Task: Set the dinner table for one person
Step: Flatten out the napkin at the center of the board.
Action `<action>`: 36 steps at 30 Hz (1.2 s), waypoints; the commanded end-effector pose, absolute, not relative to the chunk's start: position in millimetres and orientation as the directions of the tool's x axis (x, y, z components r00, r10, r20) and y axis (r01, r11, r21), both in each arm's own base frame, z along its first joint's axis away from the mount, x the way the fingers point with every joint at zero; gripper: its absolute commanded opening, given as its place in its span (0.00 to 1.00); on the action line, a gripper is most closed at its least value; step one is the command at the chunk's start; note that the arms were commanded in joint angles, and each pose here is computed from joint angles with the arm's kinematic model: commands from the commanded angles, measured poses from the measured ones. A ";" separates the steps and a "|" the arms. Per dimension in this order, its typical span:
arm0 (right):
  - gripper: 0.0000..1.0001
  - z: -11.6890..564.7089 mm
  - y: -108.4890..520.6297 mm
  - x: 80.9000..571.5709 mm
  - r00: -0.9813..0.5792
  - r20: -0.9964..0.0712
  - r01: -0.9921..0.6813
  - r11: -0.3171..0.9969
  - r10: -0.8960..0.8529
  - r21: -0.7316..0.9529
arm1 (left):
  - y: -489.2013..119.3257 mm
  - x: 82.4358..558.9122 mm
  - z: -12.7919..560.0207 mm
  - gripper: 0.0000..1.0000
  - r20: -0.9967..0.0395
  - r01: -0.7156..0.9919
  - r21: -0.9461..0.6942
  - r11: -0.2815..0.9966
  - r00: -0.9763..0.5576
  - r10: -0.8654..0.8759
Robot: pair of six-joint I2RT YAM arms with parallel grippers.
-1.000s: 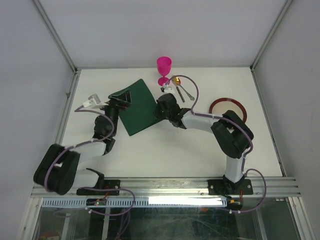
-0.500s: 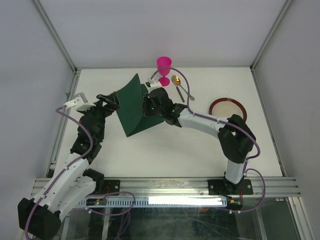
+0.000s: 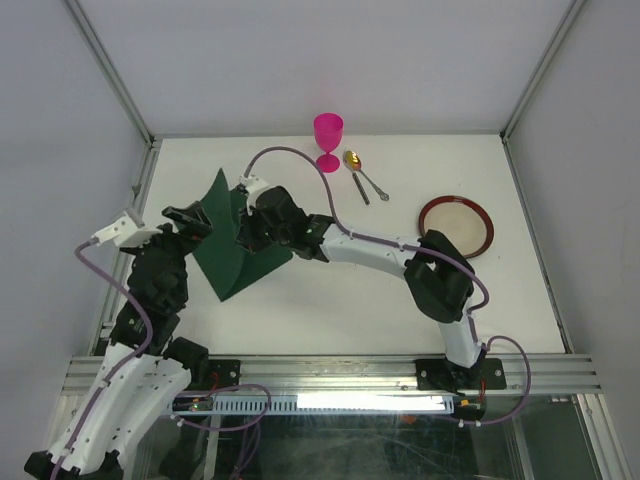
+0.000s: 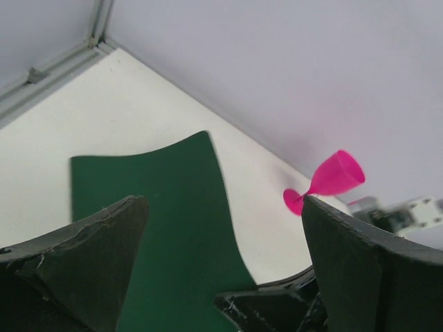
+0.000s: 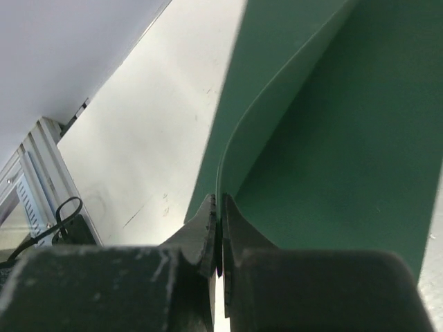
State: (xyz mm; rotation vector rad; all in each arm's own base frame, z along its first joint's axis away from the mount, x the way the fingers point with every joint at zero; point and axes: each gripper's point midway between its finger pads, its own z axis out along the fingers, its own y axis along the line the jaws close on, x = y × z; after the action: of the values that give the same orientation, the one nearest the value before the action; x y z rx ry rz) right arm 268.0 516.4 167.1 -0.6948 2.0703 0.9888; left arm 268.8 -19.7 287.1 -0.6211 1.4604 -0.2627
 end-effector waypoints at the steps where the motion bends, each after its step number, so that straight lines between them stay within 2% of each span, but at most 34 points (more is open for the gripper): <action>1: 0.00 190.2 531.2 254.3 -0.536 -0.826 -0.774 0.493 -0.177 0.397 | 18.2 231.9 323.8 0.98 -0.809 -0.264 -0.584 0.767 0.256 -0.528; 7: 0.00 199.9 510.1 262.8 -0.501 -0.853 -0.753 0.560 -0.147 0.345 | 31.2 214.4 337.6 0.98 -0.784 -0.265 -0.613 0.744 0.315 -0.535; 19: 0.00 214.5 458.4 277.4 -0.462 -0.883 -0.647 0.712 -0.081 0.273 | 23.7 221.4 325.1 0.99 -0.795 -0.269 -0.605 0.750 0.268 -0.545; 30: 0.00 259.1 374.8 281.9 -0.381 -0.924 -0.470 0.858 0.015 0.208 | 3.7 233.9 292.5 0.99 -0.778 -0.242 -0.628 0.740 0.180 -0.602; 36: 0.00 274.2 346.4 272.8 -0.348 -0.937 -0.452 0.872 0.024 0.190 | 0.7 235.1 293.7 0.99 -0.764 -0.225 -0.646 0.730 0.182 -0.620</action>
State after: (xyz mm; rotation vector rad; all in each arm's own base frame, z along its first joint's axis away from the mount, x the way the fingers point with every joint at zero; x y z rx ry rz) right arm 268.7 365.4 229.7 -0.4174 1.9828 0.5026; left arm 232.7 5.9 286.3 -0.7562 1.4128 -0.2698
